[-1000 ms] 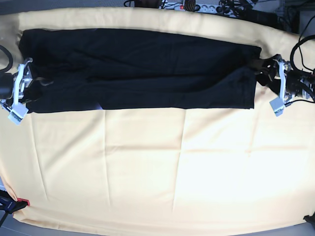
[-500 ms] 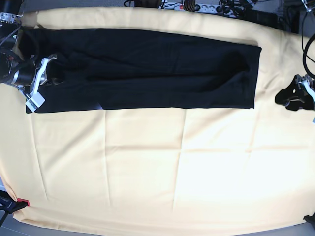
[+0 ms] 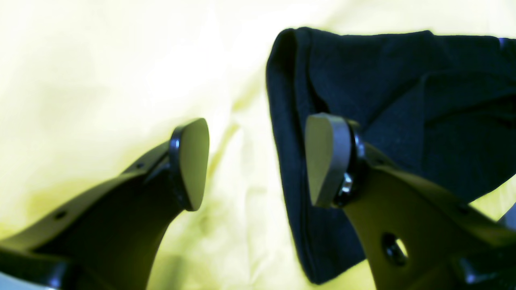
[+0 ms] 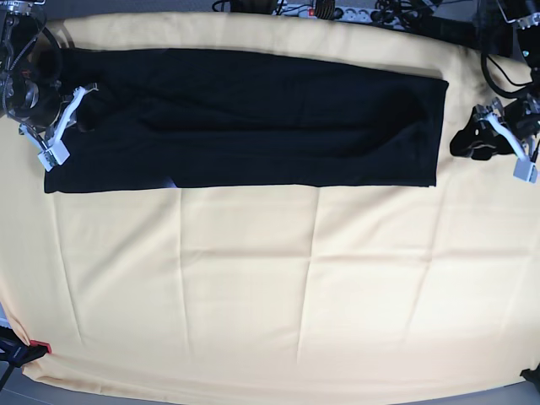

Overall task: Fold the T-shirt properly
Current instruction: 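Release the hem and reposition both grippers at the folded shirt ends, then grasp the folded shirt ends and push them inward with both grippers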

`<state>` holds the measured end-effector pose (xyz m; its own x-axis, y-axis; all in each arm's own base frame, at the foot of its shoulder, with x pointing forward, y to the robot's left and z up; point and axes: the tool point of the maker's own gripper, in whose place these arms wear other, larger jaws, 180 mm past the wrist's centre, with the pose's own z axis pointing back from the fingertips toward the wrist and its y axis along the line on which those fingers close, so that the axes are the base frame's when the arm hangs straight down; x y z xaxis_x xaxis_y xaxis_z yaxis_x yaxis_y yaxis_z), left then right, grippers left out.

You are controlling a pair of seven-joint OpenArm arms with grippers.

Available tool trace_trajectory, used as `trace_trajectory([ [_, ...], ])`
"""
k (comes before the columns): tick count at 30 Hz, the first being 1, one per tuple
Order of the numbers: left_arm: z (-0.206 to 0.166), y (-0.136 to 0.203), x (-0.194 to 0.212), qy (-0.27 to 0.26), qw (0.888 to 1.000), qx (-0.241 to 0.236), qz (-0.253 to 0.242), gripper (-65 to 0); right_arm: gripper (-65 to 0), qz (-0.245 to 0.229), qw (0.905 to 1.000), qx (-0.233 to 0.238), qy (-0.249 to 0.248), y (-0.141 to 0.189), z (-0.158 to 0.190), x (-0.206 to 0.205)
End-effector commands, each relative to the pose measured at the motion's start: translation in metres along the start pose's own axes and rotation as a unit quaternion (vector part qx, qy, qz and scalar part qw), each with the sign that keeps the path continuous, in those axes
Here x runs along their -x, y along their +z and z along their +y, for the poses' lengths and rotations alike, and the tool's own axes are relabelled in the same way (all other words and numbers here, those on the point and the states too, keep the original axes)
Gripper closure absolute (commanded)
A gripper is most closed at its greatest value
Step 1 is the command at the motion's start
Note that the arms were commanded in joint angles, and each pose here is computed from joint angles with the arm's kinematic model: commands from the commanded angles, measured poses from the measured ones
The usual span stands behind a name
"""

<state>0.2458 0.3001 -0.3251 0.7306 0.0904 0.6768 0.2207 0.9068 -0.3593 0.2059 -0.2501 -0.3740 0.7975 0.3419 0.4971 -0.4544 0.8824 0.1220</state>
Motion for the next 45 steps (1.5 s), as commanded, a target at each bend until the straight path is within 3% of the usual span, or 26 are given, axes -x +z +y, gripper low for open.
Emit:
trace_trajectory([
  [1,-0.001,0.004,-0.011,-0.013,1.000,0.000,-0.015,-39.0,0.0,-0.006,0.9999,0.009,0.009,0.006,-0.005,-0.006],
  [6,-0.018,-0.016,0.006,-0.002,1.000,0.026,0.002,-39.0,0.0,-0.007,0.9999,0.008,0.009,0.006,-0.005,-0.006],
  [14,-0.070,-0.054,0.044,-0.020,0.991,0.109,0.078,-39.0,0.0,-0.007,0.9999,0.009,0.009,0.006,-0.005,-0.006],
  [18,-0.089,-0.058,0.047,-0.011,0.986,0.149,0.079,-38.1,0.0,-0.007,0.9999,0.009,0.009,0.006,-0.005,-0.006],
  [20,-0.090,-0.058,0.045,-0.009,0.986,0.150,0.075,-29.3,0.0,-0.006,0.9999,0.009,0.009,0.006,-0.005,-0.006],
  [23,-0.085,-0.057,0.041,-0.003,0.988,0.139,0.072,-3.0,0.0,-0.007,0.9999,0.009,0.009,0.006,-0.005,-0.006],
  [24,-0.083,-0.057,0.040,0.002,0.988,0.135,0.070,0.0,0.0,-0.008,0.9999,0.009,0.009,0.006,-0.005,-0.007],
  [26,-0.079,-0.056,0.036,0.006,0.990,0.128,0.063,0.0,0.0,-0.017,0.9998,0.003,0.007,0.007,-0.004,-0.012],
  [27,-0.077,-0.055,0.033,0.007,0.990,0.125,0.058,0.0,-2.2,-0.026,0.9996,-0.004,0.005,0.007,-0.002,-0.016],
  [30,-0.070,-0.051,0.027,0.010,0.992,0.115,0.044,0.0,-25.7,-0.053,0.9984,-0.018,0.001,0.009,0.001,-0.032],
  [32,-0.064,-0.047,0.021,0.012,0.994,0.106,0.033,0.0,-37.8,-0.070,0.9973,-0.021,0.003,0.011,0.001,-0.043],
  [38,-0.034,-0.023,-0.001,0.018,0.998,0.060,-0.008,0.0,-40.1,-0.129,0.9886,-0.077,0.000,0.021,0.015,-0.082],
  [43,-0.005,0.006,-0.023,-0.001,1.000,0.014,-0.024,0.0,-40.1,-0.129,0.9877,-0.089,0.002,0.023,0.018,-0.086],
  [45,-0.007,0.014,-0.029,0.005,0.999,0.027,-0.020,0.0,-40.1,-0.127,0.9879,-0.090,0.000,0.022,0.019,-0.084],
])
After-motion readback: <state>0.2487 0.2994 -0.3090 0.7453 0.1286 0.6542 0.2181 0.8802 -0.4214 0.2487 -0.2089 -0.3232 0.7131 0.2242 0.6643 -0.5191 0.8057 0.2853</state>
